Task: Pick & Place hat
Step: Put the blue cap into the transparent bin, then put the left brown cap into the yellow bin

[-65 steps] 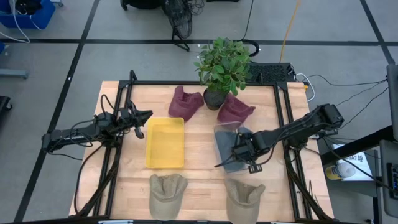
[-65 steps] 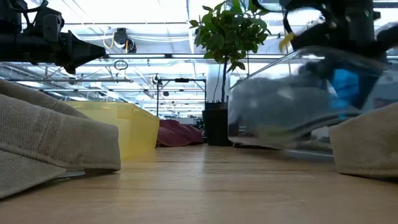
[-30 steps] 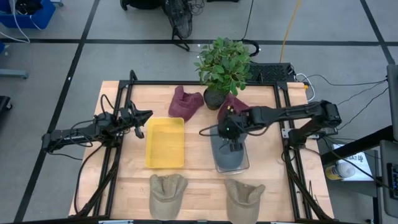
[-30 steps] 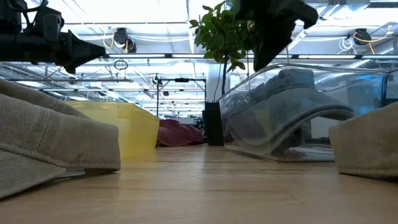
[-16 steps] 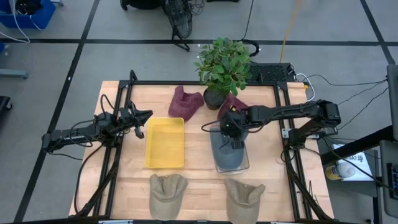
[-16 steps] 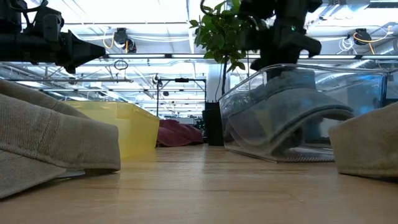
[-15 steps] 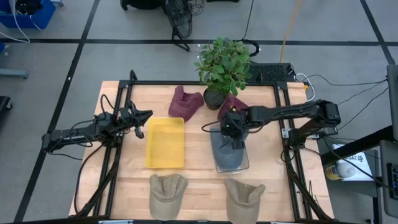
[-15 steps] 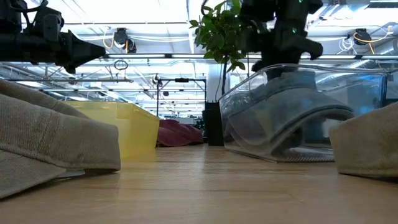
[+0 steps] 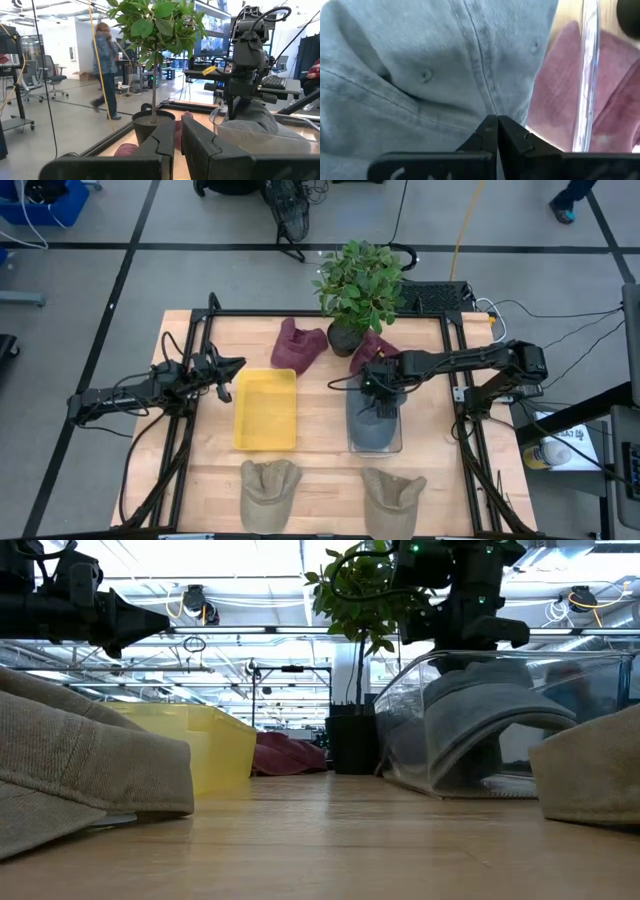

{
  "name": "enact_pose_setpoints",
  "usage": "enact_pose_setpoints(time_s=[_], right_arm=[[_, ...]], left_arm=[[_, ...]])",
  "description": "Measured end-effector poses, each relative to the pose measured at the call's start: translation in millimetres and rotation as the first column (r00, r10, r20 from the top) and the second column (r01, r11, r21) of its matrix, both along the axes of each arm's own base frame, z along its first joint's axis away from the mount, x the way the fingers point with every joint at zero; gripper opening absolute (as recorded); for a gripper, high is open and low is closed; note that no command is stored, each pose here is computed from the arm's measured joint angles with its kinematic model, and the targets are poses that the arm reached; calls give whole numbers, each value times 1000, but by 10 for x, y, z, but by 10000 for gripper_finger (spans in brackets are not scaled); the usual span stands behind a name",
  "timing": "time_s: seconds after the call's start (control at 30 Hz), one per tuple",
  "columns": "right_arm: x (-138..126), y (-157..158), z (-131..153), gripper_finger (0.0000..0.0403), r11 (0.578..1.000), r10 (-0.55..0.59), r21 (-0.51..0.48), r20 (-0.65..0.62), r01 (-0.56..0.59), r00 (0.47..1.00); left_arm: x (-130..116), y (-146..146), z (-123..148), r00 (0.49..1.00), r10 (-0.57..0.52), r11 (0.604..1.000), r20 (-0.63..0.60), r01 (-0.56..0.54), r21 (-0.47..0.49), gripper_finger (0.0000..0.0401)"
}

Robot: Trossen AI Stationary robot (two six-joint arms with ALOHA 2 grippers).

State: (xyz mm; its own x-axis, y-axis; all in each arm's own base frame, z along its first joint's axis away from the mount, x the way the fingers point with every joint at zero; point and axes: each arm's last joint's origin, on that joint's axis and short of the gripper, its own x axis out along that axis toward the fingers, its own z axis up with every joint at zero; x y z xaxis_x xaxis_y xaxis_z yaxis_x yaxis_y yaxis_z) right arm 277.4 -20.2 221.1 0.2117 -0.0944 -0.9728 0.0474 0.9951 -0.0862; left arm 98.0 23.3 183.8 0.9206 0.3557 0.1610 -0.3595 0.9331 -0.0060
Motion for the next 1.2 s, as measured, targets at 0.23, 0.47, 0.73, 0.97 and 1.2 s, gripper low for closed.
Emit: enact_pose_setpoints(time_s=[0.23, 0.47, 0.73, 0.97, 1.2], right_arm=[[74, 19, 135, 13, 999, 41, -14, 61, -40, 997], [191, 123, 485, 88, 996, 85, -25, 150, -82, 985], [207, 382, 1041, 122, 984, 162, 15, 370, -180, 915], [-313, 585, 1621, 60, 953, 245, -26, 651, -302, 718], [-1014, 645, 1633, 9, 925, 264, -117, 883, -361, 389]], left_arm=[[0, 0, 0, 1000, 0, 1000, -1, 0, 2, 37], [0, 0, 0, 1000, 0, 1000, -1, 0, 3, 37], [1, 0, -4, 1000, 0, 1000, -5, 0, 3, 37], [1, 0, -8, 1000, -1, 1000, -10, 1, 2, 37], [2, 0, -9, 1000, -1, 1000, -11, 1, 2, 37]])
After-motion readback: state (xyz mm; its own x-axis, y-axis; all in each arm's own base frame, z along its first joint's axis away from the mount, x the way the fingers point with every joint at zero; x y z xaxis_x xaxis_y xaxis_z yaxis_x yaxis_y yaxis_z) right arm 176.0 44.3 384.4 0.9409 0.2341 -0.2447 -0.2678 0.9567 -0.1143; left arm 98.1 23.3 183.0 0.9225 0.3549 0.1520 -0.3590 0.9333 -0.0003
